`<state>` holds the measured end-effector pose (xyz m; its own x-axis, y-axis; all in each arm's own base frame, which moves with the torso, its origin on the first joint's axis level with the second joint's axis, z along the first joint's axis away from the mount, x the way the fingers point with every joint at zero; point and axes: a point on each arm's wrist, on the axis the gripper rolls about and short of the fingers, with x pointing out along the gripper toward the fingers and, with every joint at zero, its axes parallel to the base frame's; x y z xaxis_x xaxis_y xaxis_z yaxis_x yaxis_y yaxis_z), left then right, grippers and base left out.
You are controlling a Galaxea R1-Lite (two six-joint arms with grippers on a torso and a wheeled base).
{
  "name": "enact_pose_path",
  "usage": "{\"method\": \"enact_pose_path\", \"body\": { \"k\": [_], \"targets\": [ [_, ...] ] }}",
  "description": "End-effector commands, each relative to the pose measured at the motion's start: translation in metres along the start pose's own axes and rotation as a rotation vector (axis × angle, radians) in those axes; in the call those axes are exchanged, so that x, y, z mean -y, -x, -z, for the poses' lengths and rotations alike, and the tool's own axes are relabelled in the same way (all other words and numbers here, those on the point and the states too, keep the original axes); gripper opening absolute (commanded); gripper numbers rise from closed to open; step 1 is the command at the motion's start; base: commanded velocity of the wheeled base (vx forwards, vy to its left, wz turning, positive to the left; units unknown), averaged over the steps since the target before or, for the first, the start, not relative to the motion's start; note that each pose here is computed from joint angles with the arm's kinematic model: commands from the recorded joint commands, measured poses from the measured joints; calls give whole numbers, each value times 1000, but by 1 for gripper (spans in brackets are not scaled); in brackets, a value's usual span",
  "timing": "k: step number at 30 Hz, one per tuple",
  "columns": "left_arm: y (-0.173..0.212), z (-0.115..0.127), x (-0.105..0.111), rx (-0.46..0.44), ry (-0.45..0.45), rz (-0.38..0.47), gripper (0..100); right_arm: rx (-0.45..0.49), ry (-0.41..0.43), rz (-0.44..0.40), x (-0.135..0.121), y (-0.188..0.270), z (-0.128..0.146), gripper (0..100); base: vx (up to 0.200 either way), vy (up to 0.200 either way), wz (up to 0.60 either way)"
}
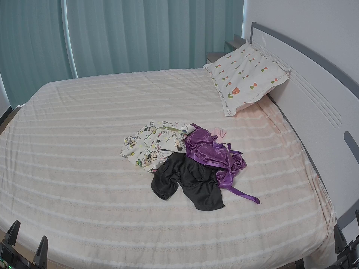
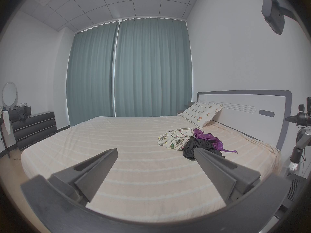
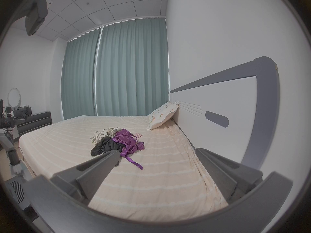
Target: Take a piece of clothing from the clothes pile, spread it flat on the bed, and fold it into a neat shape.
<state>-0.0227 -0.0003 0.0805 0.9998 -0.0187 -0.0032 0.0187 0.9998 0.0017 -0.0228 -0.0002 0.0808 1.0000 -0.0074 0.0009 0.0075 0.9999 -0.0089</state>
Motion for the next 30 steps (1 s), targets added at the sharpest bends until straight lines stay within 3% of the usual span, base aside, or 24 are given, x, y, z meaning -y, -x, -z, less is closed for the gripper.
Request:
{"method": "enact_pose_path", "body": {
  "k": [1, 14, 16, 18, 19, 22, 25, 26, 27, 28, 29, 30],
  "targets": [
    [0, 5, 0, -1, 0, 0, 100, -1, 2, -4, 0, 0, 5, 100, 0, 0, 0],
    [0, 5, 0, -1, 0, 0, 100, -19, 11, -3, 0, -1, 5, 100, 0, 0, 0],
    [0, 5, 0, 0, 0, 0, 100, 16, -6, -18, 0, 1, -7, 100, 0, 0, 0],
    [0, 5, 0, -1, 0, 0, 100, 122, -106, -47, 1, 6, -79, 100, 0, 0, 0],
    [0, 5, 0, 0, 0, 0, 100, 104, -128, -55, 1, 4, -86, 100, 0, 0, 0],
    [0, 5, 0, -1, 0, 0, 100, -102, -90, -180, -3, -19, -82, 100, 0, 0, 0],
    [0, 5, 0, 0, 0, 0, 100, -292, -174, -272, -6, -48, -76, 100, 0, 0, 0],
    [0, 5, 0, 0, 0, 0, 100, -303, -186, -277, -6, -51, -77, 100, 0, 0, 0],
    [0, 5, 0, 0, 0, 0, 100, -347, -253, -314, -8, -66, -81, 100, 0, 0, 0],
    [0, 5, 0, 0, 0, 0, 100, -347, -253, -314, -8, -66, -81, 100, 0, 0, 0],
    [0, 5, 0, 0, 0, 0, 100, -383, -297, -394, -12, -83, -86, 100, 0, 0, 0],
    [0, 5, 0, 0, 0, 0, 100, -398, -307, -413, -13, -89, -86, 100, 0, 0, 0]
  ]
}}
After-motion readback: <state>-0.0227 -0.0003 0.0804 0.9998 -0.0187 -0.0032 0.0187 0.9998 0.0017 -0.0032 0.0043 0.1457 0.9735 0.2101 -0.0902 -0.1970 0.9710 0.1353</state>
